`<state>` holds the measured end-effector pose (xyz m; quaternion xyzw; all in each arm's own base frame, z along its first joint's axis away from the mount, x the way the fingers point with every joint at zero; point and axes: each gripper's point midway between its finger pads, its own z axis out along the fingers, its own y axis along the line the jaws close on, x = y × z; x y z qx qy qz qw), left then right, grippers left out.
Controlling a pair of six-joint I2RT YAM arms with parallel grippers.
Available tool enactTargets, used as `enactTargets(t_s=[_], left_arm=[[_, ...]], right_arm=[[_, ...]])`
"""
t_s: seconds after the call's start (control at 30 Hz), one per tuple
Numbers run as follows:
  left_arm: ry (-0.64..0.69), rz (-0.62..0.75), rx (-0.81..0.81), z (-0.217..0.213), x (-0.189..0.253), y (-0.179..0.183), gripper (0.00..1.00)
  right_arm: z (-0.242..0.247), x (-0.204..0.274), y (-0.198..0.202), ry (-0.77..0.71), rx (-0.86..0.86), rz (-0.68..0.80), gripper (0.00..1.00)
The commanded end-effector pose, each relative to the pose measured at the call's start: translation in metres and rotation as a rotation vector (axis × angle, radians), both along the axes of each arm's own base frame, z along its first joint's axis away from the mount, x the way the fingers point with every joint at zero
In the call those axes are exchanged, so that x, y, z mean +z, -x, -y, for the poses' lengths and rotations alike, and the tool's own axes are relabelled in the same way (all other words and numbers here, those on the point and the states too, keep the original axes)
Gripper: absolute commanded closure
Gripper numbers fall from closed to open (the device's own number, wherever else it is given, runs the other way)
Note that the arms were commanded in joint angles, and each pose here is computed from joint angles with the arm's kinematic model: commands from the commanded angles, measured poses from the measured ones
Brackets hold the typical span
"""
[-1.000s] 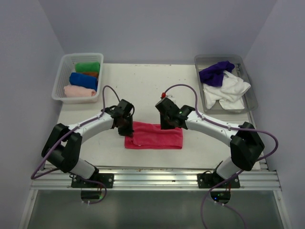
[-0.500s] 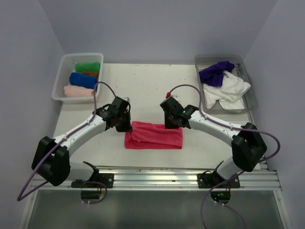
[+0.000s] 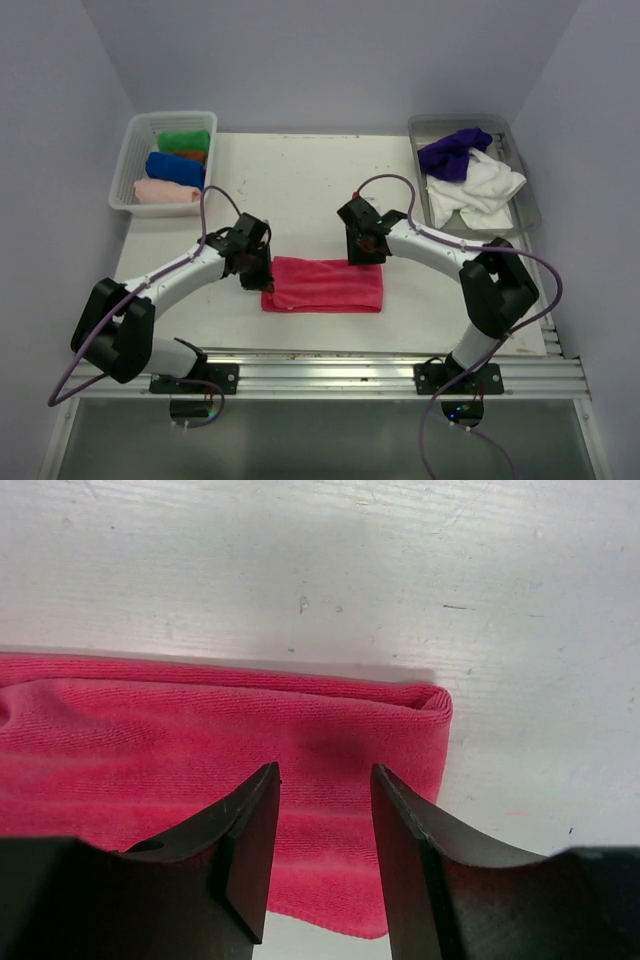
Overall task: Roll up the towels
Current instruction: Fold the towel
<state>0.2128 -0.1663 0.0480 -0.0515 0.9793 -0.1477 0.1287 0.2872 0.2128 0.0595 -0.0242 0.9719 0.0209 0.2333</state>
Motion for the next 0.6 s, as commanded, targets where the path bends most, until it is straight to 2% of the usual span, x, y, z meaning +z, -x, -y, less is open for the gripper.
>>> enactTargets(t_s=[0.0,0.17,0.2,0.27,0.3,0.37,0.57], left_arm=[[0.032,0.020,-0.003,0.006,0.000,-0.007,1.00],[0.035,0.020,-0.006,0.007,0.000,-0.007,1.00],[0.036,0.022,-0.005,0.007,0.000,-0.008,1.00],[0.035,0.020,-0.005,0.007,0.000,-0.008,1.00],[0.035,0.020,-0.005,0.007,0.001,-0.007,1.00],[0.035,0.020,-0.005,0.007,0.002,-0.007,1.00],[0.040,0.026,-0.015,0.007,0.007,-0.006,1.00]], right_arm=[[0.005,0.004,-0.015,0.051,0.005,0.025,0.53],[0.004,-0.008,-0.021,0.082,0.016,0.006,0.53],[0.005,-0.009,-0.024,0.083,0.011,0.005,0.57],[0.007,-0.014,-0.026,0.089,0.003,-0.001,0.70],[0.007,-0.015,-0.026,0.089,0.000,-0.001,0.86],[0.008,-0.016,-0.027,0.085,-0.007,0.001,1.00],[0.018,-0.002,-0.030,0.092,-0.029,0.042,1.00]])
